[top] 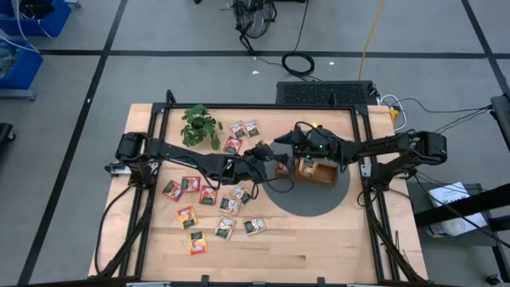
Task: Pick & Place Tea
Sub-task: Put the yellow tea bag into the middle section of the wooden organizer
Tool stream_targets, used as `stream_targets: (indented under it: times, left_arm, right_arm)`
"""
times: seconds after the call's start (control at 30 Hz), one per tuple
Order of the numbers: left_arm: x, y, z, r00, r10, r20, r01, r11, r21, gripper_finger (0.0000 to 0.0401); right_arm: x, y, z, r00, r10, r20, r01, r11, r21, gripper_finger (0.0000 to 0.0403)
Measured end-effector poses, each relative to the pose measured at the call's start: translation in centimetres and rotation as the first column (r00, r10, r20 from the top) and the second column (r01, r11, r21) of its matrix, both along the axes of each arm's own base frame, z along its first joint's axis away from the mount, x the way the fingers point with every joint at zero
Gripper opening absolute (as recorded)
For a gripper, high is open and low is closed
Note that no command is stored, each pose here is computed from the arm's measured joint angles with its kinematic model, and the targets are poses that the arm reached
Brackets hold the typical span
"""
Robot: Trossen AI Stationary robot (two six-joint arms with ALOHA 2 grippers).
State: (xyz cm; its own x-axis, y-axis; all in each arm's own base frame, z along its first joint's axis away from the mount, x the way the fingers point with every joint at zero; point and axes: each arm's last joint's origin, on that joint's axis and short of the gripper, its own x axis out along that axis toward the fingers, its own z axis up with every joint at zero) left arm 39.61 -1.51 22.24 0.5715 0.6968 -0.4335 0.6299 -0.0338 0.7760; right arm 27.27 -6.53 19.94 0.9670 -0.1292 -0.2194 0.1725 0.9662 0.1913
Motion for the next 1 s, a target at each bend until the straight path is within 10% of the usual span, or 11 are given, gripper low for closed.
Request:
stream_targets:
  times: [0.67, 1.0]
  left_arm:
    - [0.0, -1.6, 0.1, 0.998, -0.058, 0.001, 0.058, 0.998, 0.012, 0.0006]
    - [0.1, -1.9, 0.2, 0.998, -0.063, 0.008, 0.063, 0.998, 0.01, 0.0008]
  right_arm:
    - [1.6, -0.8, -0.6, 0.979, 0.199, -0.037, -0.196, 0.979, 0.062, 0.0279]
    - [1.5, -1.0, -0.6, 0.975, 0.217, -0.04, -0.215, 0.975, 0.048, 0.0131]
